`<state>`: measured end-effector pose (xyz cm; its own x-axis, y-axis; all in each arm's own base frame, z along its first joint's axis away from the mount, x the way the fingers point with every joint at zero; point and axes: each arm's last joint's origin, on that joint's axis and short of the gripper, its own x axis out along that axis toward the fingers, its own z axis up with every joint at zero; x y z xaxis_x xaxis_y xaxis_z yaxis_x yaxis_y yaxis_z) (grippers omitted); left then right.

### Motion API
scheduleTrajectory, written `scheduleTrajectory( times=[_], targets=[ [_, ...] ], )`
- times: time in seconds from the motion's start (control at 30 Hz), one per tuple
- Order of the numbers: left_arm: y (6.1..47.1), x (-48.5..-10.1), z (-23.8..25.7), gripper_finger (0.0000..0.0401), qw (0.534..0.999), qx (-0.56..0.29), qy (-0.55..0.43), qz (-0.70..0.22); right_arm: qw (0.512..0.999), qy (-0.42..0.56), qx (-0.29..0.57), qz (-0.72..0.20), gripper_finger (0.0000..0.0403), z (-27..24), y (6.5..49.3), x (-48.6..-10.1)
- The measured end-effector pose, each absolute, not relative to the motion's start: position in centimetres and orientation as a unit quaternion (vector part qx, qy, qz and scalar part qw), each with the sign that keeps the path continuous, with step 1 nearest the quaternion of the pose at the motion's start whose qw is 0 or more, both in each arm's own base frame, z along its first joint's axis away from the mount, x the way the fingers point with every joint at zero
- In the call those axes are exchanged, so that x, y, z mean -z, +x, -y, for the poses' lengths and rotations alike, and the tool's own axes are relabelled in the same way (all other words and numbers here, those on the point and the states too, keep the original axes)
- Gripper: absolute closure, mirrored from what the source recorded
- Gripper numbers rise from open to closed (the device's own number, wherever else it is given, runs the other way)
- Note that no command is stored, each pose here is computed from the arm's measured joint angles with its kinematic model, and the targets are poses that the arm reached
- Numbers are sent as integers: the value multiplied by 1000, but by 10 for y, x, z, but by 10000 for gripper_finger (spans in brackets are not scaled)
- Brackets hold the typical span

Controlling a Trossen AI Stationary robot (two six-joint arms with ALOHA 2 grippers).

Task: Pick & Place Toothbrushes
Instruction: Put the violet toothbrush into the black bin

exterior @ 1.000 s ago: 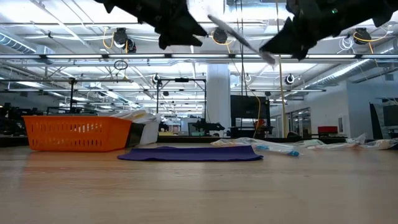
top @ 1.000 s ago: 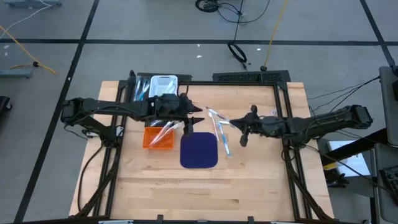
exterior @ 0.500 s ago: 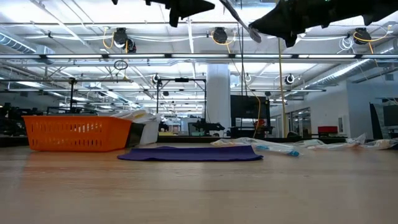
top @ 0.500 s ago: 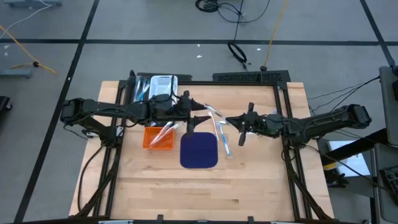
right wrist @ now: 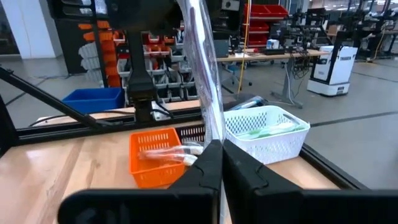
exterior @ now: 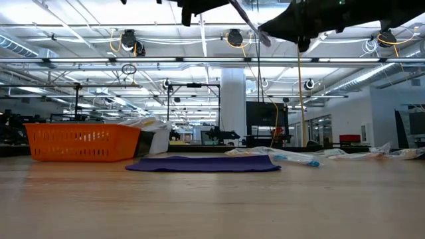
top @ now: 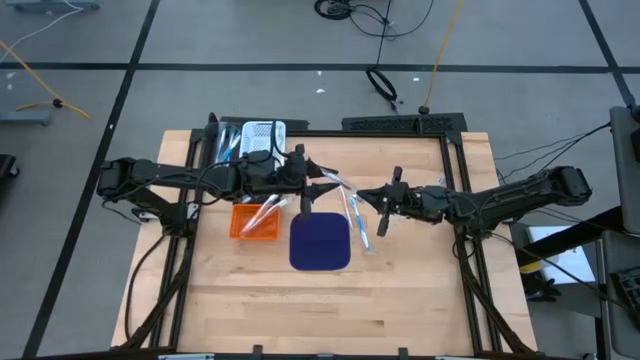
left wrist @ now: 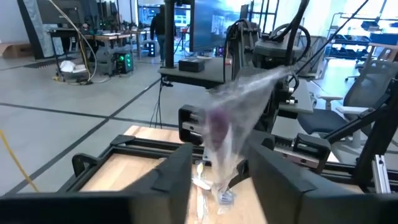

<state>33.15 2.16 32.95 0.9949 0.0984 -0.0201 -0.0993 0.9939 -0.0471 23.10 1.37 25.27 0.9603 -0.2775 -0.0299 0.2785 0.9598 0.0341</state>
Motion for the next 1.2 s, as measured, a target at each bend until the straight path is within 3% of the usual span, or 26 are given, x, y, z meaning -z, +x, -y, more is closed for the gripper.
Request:
scheduleTrajectory(
  times=[0.17, 0.2, 0.73, 1.2],
  targets=[
    [331, -328, -22, 376, 998, -49, -25, -19, 990, 18, 141, -12, 403, -14, 231, -253],
    [331, -328, -22, 385, 998, -48, -25, -19, 990, 18, 141, -12, 403, -14, 231, -253],
    [332, -325, -15, 398, 998, -40, -25, -31, 991, 15, 129, -35, 396, -14, 231, -248],
    [316, -320, -14, 398, 990, -56, -49, -117, 991, 2, 105, -77, 266, -15, 230, -240]
  ],
)
